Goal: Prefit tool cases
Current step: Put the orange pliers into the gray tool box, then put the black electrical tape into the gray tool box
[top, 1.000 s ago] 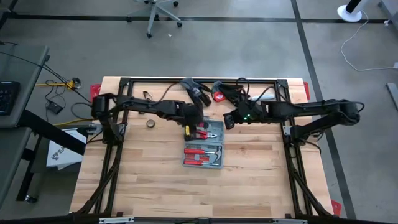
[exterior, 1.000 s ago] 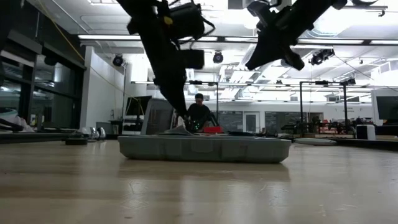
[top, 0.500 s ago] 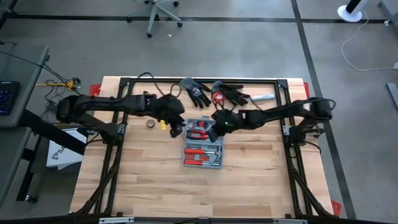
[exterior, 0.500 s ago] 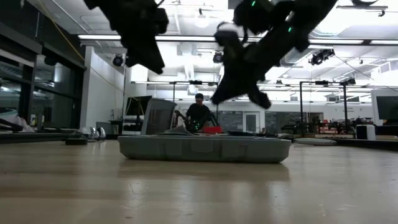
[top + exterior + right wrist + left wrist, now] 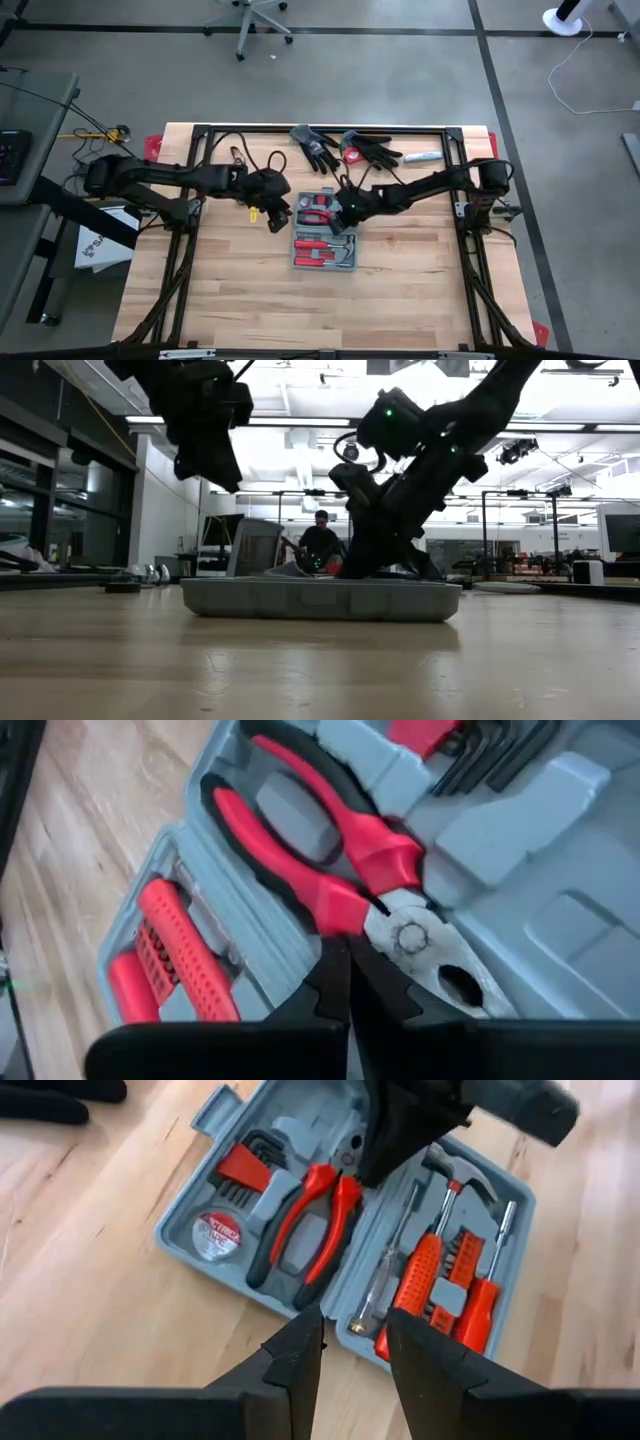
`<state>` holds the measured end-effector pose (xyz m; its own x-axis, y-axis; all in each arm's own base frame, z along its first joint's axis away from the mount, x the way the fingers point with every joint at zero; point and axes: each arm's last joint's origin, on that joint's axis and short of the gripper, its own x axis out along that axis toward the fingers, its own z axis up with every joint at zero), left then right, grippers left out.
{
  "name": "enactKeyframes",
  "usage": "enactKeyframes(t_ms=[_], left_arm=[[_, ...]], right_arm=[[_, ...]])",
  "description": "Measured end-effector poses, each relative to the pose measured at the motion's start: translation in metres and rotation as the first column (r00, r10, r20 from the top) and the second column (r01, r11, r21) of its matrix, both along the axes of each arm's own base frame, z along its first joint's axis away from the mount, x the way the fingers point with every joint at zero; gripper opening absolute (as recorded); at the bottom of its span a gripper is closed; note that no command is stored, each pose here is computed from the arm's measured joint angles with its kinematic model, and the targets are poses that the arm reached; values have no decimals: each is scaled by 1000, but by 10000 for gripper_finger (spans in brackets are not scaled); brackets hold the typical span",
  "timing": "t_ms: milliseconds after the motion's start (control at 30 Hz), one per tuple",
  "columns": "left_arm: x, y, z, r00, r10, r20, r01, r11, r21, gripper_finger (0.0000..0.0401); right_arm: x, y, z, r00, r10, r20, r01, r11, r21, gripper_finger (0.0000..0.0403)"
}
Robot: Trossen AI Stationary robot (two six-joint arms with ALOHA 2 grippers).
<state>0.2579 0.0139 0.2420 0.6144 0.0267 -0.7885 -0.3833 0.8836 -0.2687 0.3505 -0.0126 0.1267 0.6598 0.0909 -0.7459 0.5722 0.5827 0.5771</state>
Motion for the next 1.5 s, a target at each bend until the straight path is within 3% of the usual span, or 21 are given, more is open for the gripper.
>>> enactKeyframes(t_ms=[400, 633, 800, 1000, 1200, 1500], left_arm=[[0, 1, -3, 1000, 22, -9, -22, 999, 31, 106], [0, 1, -3, 1000, 29, -9, -28, 999, 41, 106], [-1, 2, -3, 999, 39, -10, -39, 998, 55, 106], [-1, 2, -3, 1000, 9, -15, -7, 996, 92, 106], [-1, 7, -2, 999, 34, -22, -30, 985, 172, 106], [-3, 25, -2, 996, 80, -26, -74, 979, 189, 106]], right_arm=[[-6, -3, 44, 989, -47, 140, 59, 995, -84, 0], [-3, -9, 25, 995, -60, 83, 69, 992, -106, 0], [0, -11, 1, 999, -41, 8, 42, 998, -50, 0], [-1, -10, 4, 999, -46, 10, 46, 998, -38, 0], [-5, -10, 42, 989, -54, 134, 64, 996, -68, 0], [-43, -10, 136, 923, 14, 384, 91, 963, -254, 0]])
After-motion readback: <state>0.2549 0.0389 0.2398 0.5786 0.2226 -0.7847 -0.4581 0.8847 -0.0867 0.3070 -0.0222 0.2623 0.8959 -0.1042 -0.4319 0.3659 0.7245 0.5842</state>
